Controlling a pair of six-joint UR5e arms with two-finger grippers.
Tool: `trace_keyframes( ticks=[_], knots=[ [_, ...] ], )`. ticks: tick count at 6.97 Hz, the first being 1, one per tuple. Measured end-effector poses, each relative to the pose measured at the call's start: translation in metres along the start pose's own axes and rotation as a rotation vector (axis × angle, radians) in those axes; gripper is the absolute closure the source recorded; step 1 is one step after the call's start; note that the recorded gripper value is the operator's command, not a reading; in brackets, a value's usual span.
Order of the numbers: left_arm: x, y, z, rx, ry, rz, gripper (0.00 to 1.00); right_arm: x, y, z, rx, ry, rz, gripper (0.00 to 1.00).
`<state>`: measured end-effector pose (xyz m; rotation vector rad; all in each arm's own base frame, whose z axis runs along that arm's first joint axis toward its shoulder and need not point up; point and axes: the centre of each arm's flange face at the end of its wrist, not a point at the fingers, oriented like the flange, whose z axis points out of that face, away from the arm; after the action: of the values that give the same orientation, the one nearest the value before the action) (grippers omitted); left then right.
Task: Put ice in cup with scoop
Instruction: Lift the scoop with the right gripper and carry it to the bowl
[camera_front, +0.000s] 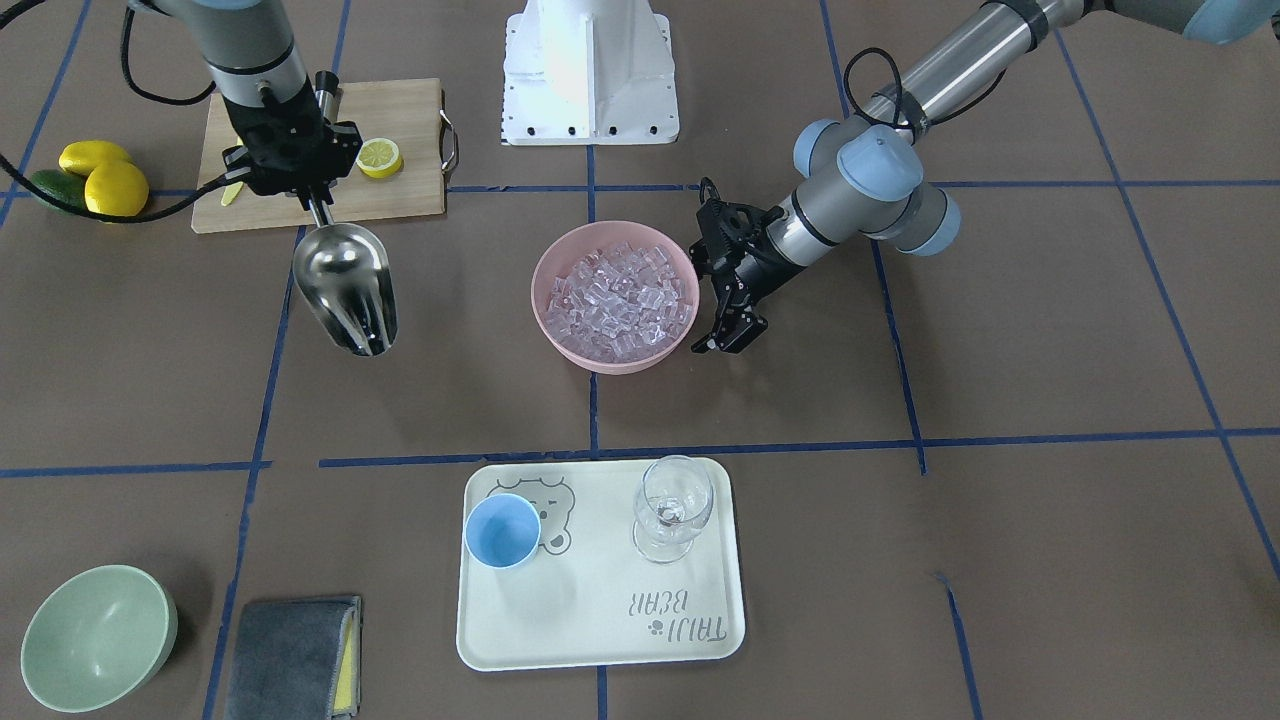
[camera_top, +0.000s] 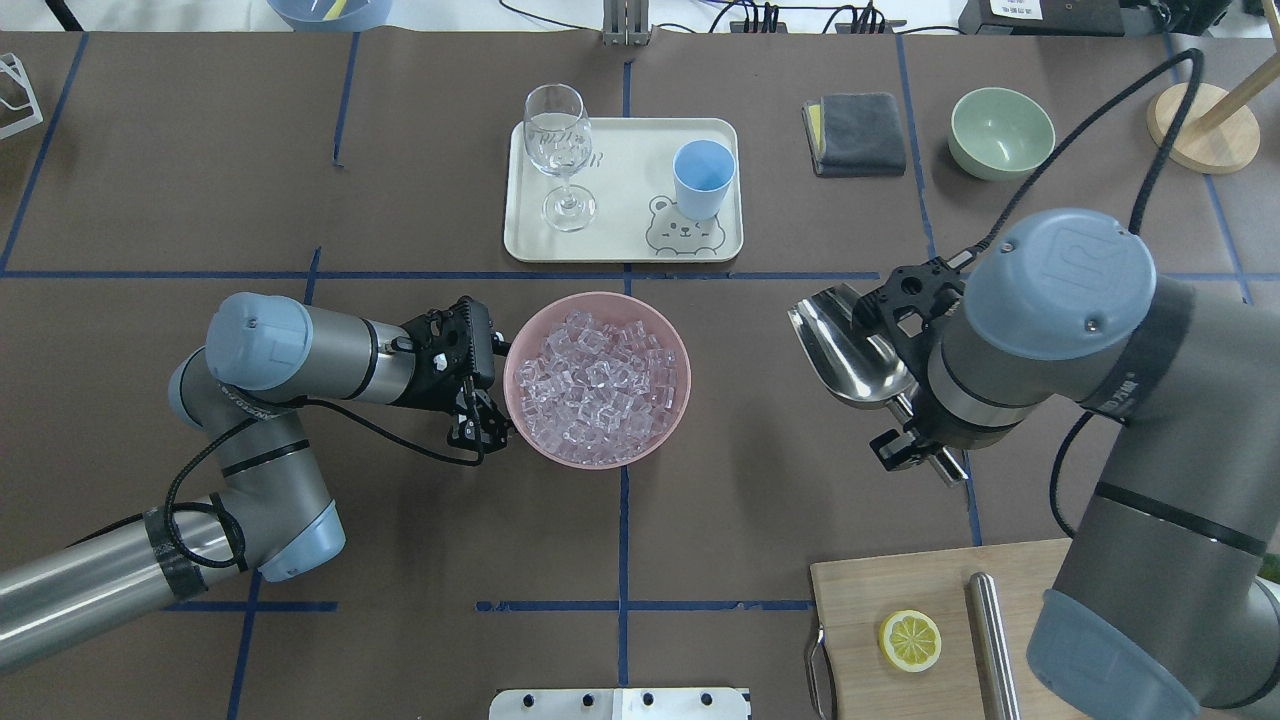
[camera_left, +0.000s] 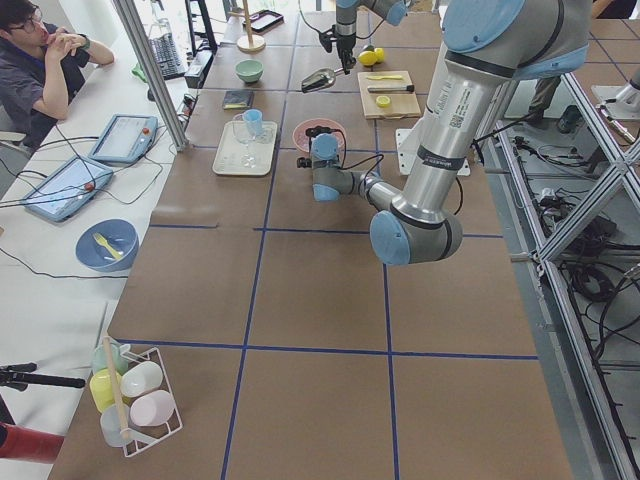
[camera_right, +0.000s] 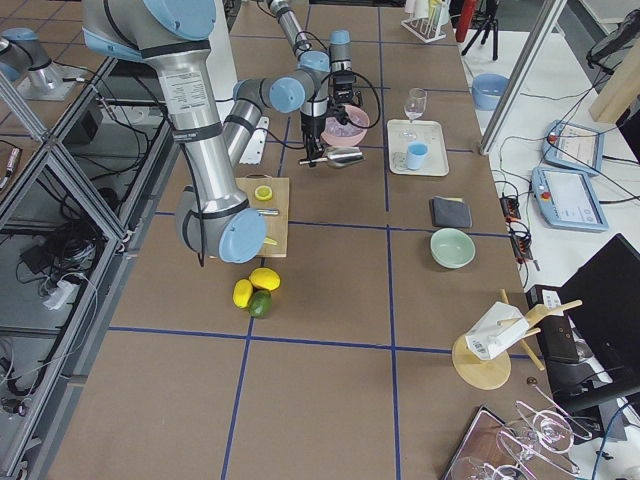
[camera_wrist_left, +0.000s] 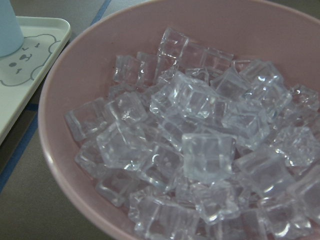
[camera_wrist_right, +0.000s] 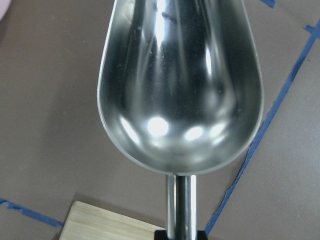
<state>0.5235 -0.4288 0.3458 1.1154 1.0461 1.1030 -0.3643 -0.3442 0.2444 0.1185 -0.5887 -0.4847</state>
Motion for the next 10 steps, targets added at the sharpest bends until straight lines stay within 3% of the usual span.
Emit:
trace_keyframes(
  ticks=[3,6,8,10],
  knots=[
    [0.006,0.001,0.0,-0.001,0.065,0.047,0.0,-0.03,-0.01,-0.028,0.005,0.007,-0.138,1.0],
    [0.007,0.001,0.0,0.001,0.068,0.051,0.0,-0.06,-0.025,-0.039,0.015,-0.011,-0.219,1.0],
    [0.007,0.003,0.001,-0.002,0.067,0.05,0.0,-0.084,-0.034,-0.043,-0.021,0.0,-0.269,1.0],
    [0.007,0.004,0.001,-0.006,0.066,0.049,0.0,-0.109,-0.056,-0.047,-0.099,0.039,-0.306,1.0]
  ],
)
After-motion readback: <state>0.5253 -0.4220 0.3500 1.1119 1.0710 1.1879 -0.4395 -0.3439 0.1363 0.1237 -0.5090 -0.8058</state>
